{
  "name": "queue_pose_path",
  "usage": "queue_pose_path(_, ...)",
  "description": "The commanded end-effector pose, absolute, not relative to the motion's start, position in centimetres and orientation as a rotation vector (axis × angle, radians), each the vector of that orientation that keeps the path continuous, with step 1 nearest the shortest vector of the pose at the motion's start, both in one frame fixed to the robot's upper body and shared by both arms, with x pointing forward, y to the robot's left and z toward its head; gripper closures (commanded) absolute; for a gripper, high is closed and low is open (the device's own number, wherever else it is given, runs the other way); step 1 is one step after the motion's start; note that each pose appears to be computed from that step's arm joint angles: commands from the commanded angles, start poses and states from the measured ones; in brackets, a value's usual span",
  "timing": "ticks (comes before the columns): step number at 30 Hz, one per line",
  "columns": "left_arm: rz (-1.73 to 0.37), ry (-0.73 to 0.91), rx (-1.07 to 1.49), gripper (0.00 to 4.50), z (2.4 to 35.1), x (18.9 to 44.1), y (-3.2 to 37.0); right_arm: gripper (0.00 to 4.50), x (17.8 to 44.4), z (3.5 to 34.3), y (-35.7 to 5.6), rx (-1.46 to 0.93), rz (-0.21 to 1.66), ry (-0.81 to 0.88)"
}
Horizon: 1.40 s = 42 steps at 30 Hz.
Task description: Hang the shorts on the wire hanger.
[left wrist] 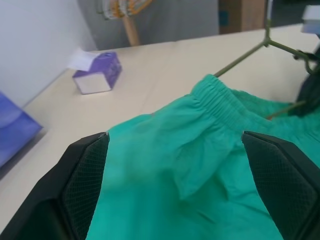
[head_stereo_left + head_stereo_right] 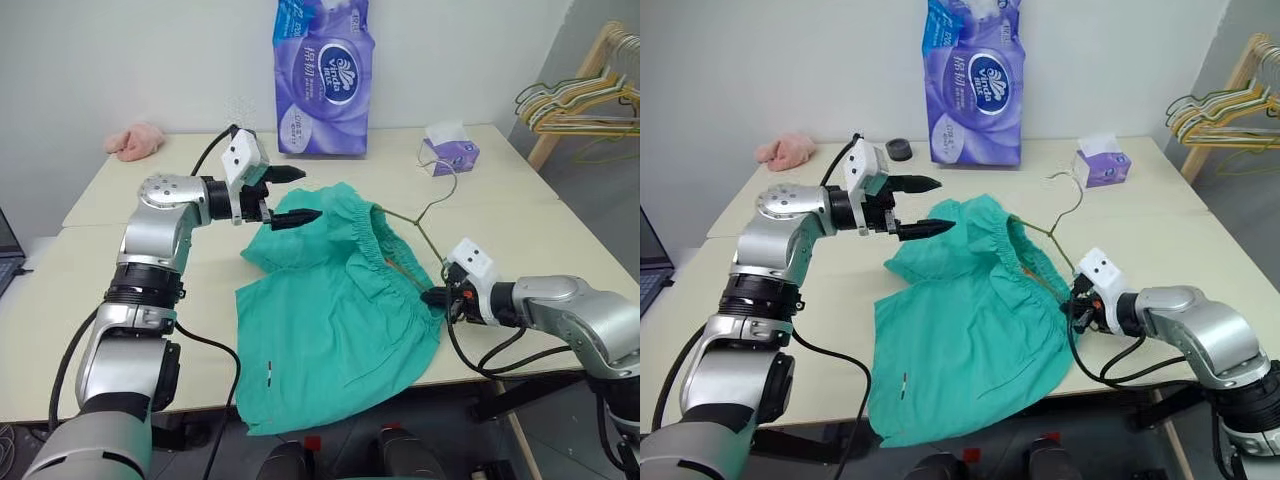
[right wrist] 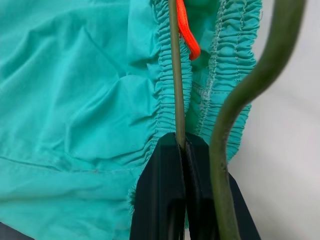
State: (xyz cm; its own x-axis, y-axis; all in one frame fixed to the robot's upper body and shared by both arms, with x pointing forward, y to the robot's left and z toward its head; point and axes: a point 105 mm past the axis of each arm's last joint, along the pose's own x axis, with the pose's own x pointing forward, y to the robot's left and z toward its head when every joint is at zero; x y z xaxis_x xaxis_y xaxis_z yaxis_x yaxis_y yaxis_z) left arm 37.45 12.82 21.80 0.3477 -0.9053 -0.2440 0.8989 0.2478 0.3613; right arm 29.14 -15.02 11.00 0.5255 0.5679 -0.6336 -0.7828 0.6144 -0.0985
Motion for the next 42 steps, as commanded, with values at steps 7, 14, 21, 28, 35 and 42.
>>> queue_pose_path(7, -1.365, 0.046, 0.754, 0.01, 20.6, 37.2, 12.1, 4.5, 28.5, 12.3, -13.3, -0.684, 0.936, 0.444)
queue_pose_path(14, -1.493, 0.103, 0.754, 0.01, 18.1, 36.0, 10.9, 4.5, 27.9, 12.5, -12.2, -0.793, 0.98, 0.386)
queue_pose_path(21, -1.593, 0.213, 0.78, 0.01, 15.8, 34.5, 11.3, 4.5, 27.8, 12.7, -12.1, -0.832, 0.988, 0.362)
queue_pose_path(28, -1.588, 0.238, 0.765, 1.5, 15.1, 34.6, 11.3, 4.5, 27.9, 12.8, -12.2, -0.869, 0.991, 0.339)
queue_pose_path(35, -1.575, 0.237, 0.753, 3.68, 14.8, 34.6, 11.2, 4.5, 28.1, 13.1, -12.1, -0.916, 0.993, 0.302)
queue_pose_path(42, -1.574, 0.243, 0.747, 4.46, 14.5, 34.5, 11.3, 4.5, 28.3, 13.8, -12.0, -0.949, 0.996, 0.261)
